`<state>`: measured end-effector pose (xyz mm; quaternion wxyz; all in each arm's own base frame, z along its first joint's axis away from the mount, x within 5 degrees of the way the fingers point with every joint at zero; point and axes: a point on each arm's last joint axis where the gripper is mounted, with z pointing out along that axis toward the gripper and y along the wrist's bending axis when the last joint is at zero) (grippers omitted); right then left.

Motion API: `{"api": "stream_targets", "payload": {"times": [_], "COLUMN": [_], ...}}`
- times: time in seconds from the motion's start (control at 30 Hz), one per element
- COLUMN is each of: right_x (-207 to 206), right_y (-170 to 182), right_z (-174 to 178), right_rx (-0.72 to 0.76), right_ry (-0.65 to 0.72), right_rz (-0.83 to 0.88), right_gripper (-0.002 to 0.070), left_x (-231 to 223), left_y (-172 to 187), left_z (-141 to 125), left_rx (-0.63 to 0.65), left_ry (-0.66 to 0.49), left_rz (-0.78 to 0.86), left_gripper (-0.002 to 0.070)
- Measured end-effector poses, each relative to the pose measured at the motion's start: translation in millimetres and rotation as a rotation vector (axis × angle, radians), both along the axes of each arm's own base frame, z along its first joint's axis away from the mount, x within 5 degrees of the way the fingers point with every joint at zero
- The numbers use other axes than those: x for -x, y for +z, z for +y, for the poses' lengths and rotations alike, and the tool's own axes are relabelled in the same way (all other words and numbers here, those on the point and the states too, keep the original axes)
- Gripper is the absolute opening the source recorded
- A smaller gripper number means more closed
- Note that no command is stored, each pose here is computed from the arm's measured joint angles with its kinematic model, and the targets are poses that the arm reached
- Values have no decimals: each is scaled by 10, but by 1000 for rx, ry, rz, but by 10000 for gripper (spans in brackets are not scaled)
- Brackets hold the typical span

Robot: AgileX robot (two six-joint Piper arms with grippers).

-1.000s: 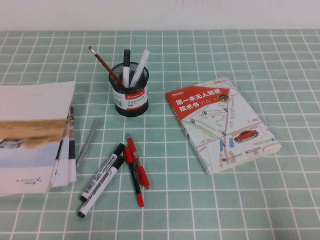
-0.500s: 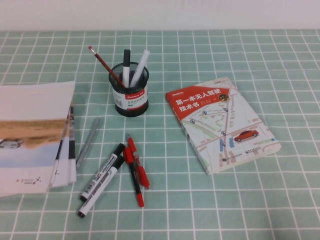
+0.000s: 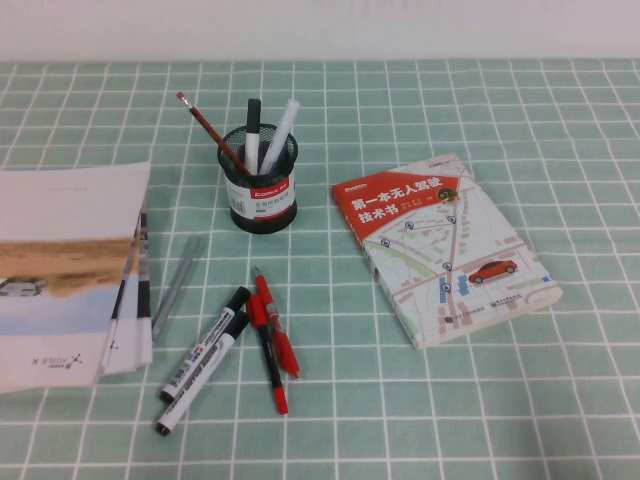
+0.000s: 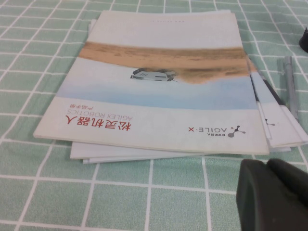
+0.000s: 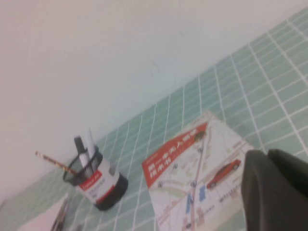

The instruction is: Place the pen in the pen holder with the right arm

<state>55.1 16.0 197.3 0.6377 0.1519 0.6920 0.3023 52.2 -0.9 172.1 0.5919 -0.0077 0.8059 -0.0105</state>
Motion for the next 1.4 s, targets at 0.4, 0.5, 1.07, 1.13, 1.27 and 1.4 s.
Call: {"api": "stream_targets", "payload": {"times": [0.4,0.5,1.07,1.13,1.27,1.4], "right_x": [-62,-197,-1518,-1623,-1852,-2061], "right_y": [344,528,806,825,813,714], "right_z": [130,215,810,1023,1459,1944], "right_rx": [-2,60,507,549,626,715], "right_ry": [134,216,549,583,661,741], "right_rz": [107,219,767,787,814,840], "right_gripper": [-20,-20,-20,-20,-20,-20], "left_x": [0,0,0,0,0,0], "left_y": [0,0,0,0,0,0], "left_z": [0,0,0,0,0,0], "left_rx": [0,0,0,0,0,0], "left_ry": [0,0,0,0,0,0], "left_rz": [0,0,0,0,0,0], "left_gripper": [-4,-4,-4,-4,-4,-4]}}
